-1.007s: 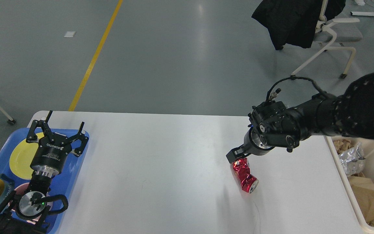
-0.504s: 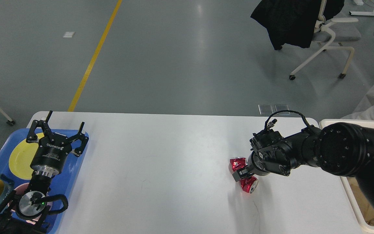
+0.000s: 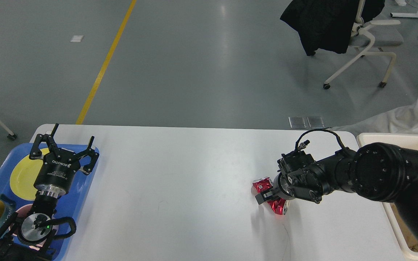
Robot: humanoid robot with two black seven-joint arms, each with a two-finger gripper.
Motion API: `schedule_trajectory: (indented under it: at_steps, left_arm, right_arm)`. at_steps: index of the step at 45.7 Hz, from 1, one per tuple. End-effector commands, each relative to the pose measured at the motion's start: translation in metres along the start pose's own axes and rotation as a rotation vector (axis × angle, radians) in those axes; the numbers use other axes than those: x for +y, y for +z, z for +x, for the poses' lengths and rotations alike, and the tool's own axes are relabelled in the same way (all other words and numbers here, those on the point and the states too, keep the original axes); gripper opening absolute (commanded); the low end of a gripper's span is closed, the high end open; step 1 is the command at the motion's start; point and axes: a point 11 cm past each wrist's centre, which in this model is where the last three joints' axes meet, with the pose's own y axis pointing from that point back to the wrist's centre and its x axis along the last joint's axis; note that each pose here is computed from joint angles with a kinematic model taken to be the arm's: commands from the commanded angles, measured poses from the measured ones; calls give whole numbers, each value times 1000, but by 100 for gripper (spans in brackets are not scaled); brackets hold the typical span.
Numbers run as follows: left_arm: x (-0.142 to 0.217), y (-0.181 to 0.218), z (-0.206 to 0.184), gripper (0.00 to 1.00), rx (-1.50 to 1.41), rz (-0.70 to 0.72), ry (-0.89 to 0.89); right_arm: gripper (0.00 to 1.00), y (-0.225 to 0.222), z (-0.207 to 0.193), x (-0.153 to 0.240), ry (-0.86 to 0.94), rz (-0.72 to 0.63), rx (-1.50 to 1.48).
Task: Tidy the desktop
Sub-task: 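Lower the right gripper onto the red can and grasp it, then lift the red can and carry it over the white bin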
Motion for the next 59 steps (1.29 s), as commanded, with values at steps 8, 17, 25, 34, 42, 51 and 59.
schedule_trajectory:
  at_steps: [8,17,25,34,42,51,59]
  left_arm:
    - [0,0,0,96,0,0,0]
    - [0,0,0,96,0,0,0]
    - [0,0,0,96,0,0,-1]
    - [0,0,0,96,0,0,0]
    - [-1,0,0,96,0,-1,-1]
    - [-1,0,0,96,0,-1,-1]
    - [-1,0,0,96,0,-1,-1]
  right_arm:
    - [83,-2,-8,-4,-14,6,-5]
    - [55,-3,-12,-6,-23,10,-12]
    - [4,-2,-12,-5,-27,9,-40]
    - [0,4,-14,-2,-38,-27,-44]
    - [0,8,-10,3,-36,-46,-51]
    - [0,13,-8,9,-39,-39,-114]
    - [0,17,0,35,-68,-30,-119]
